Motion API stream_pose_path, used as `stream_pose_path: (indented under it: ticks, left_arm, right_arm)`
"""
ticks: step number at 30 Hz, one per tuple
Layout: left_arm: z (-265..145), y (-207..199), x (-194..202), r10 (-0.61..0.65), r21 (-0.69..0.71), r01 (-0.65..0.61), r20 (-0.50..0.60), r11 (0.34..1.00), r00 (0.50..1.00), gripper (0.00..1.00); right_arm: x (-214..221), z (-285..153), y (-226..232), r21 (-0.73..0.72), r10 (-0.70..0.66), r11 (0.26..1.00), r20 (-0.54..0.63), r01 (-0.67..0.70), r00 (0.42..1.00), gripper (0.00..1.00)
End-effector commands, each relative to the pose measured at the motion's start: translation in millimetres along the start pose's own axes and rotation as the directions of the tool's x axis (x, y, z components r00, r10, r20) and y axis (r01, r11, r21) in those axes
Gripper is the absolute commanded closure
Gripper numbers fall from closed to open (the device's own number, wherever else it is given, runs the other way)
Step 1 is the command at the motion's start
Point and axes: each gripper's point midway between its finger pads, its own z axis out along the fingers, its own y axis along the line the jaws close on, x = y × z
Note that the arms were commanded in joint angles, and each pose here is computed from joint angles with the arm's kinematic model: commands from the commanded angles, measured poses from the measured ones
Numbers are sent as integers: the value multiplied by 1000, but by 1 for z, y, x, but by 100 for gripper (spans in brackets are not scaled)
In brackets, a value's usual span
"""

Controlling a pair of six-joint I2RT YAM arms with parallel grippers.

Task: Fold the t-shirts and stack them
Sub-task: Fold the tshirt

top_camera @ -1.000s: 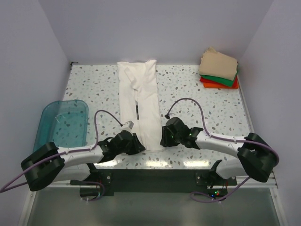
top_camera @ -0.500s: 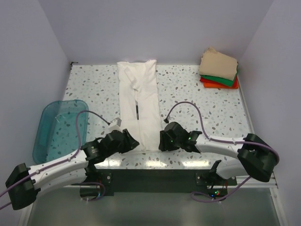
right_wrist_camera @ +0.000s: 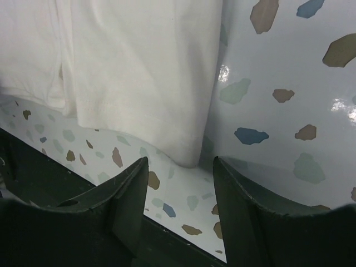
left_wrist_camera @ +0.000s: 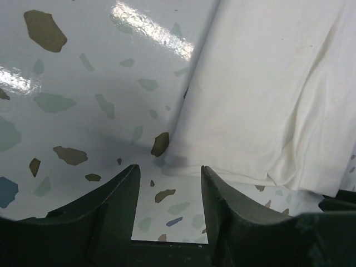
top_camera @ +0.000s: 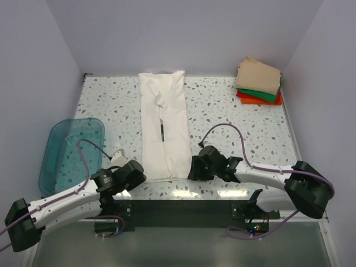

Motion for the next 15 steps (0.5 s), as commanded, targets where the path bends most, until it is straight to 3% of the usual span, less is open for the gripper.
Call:
stream_pose_path:
  ticks: [1, 6, 15]
  left_arm:
    - [2, 5, -15, -56, -49, 60, 83, 997, 995, 46]
    - [10, 5, -13, -71, -24, 73, 93, 997, 993, 47]
    - [26, 15, 6, -29, -41, 30, 31, 999, 999, 56]
  right_arm:
    - [-9, 3, 12, -53, 52, 997, 27, -51, 998, 46]
    - [-13, 8, 5, -41, 83, 996, 39, -81, 996, 49]
    - [-5, 20, -3, -21, 108, 994, -8, -108, 994, 59]
